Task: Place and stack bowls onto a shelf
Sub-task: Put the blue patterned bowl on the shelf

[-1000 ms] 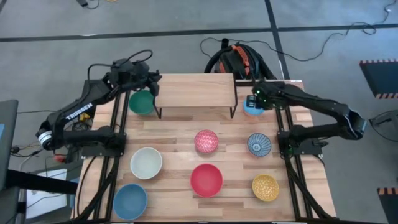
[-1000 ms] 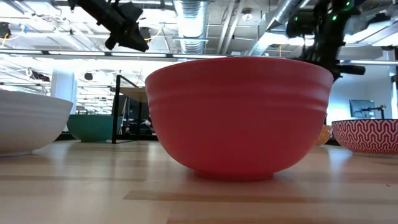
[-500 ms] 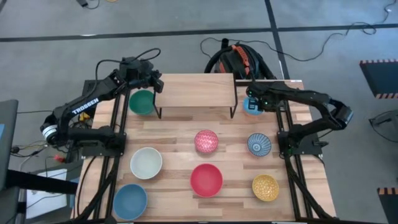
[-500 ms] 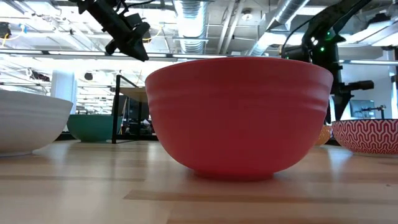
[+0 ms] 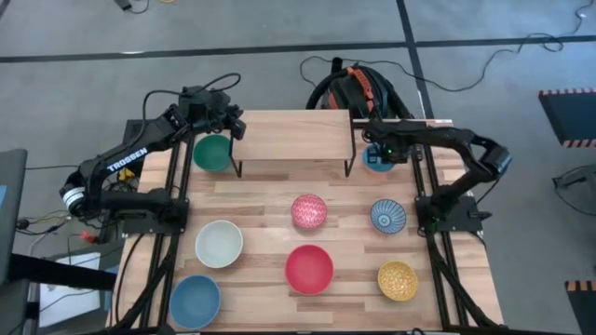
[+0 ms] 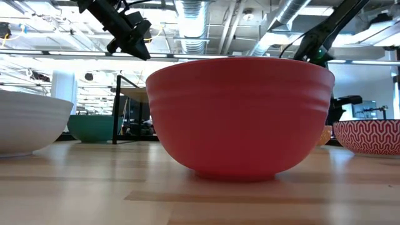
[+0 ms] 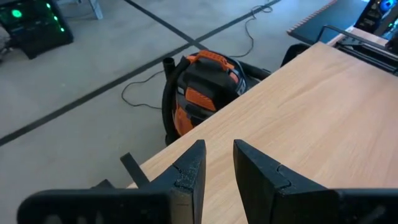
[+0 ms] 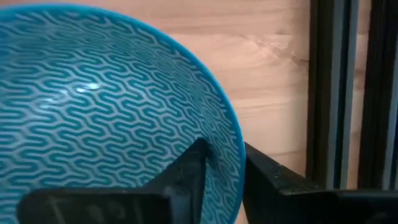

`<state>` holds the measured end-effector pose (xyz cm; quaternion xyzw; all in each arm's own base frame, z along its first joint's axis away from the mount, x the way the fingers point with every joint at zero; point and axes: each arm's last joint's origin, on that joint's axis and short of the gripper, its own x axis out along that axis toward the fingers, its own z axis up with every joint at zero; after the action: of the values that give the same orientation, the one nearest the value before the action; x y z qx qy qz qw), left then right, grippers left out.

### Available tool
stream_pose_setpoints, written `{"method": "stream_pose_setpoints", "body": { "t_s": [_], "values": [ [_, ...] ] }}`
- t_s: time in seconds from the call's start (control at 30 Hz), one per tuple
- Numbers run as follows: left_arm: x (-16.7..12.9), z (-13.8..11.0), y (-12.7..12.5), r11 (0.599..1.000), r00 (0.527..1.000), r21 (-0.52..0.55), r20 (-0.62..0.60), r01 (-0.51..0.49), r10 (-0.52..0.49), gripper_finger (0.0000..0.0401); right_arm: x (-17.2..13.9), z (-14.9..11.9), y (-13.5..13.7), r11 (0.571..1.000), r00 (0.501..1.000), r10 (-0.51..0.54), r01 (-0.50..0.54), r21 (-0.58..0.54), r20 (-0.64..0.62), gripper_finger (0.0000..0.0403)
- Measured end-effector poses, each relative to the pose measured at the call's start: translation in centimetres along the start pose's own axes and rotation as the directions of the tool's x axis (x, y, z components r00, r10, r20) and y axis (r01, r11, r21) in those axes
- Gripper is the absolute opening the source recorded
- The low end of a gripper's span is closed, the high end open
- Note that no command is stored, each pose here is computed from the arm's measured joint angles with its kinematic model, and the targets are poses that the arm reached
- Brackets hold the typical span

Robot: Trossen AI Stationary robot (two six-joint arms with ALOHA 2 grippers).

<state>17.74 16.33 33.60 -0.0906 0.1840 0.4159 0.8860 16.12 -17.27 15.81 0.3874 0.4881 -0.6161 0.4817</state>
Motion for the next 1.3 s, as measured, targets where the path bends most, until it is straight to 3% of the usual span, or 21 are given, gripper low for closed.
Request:
{"method": "stream_pose_setpoints", "body": {
  "t_s": [0.23, 0.5, 0.73, 0.93, 1.17, 1.3],
  "values": [
    [0.0, 0.0, 0.0, 1.0, 1.0, 0.023, 0.0, -0.001, 0.001, 0.0069, -0.9, 0.0, 0.0, 1.0, 0.997, 0.009, -0.007, -0.03, 0.07, 0.0051],
    [0.2, 0.3, -0.1, 0.999, 0.999, -0.038, 0.037, 0.008, -0.006, 0.0069, -4.9, -0.5, -2.7, 0.998, 0.968, 0.059, -0.063, 0.008, 0.246, 0.0042],
    [2.1, 1.1, -1.8, 0.993, 0.984, -0.031, 0.137, 0.115, -0.11, 0.0069, -7.9, -1.5, -4.2, 0.99, 0.91, 0.128, -0.138, -0.001, 0.395, 0.0042],
    [5.3, 0.8, -5.3, 0.962, 0.948, -0.091, 0.217, 0.258, -0.233, 0.0069, -10.5, -3.3, -4.9, 0.978, 0.822, 0.174, -0.21, 0.005, 0.542, 0.0042],
    [7.9, 1.1, -9.8, 0.895, 0.846, -0.118, 0.401, 0.429, -0.352, 0.0069, -14.0, -4.3, -4.8, 0.97, 0.697, 0.205, -0.237, -0.05, 0.687, 0.0042],
    [9.2, 2.4, -11.8, 0.891, 0.852, -0.12, 0.372, 0.438, -0.368, 0.0073, -16.6, -4.4, -4.1, 0.961, 0.592, 0.259, -0.239, -0.14, 0.764, 0.0042]
  ]
}}
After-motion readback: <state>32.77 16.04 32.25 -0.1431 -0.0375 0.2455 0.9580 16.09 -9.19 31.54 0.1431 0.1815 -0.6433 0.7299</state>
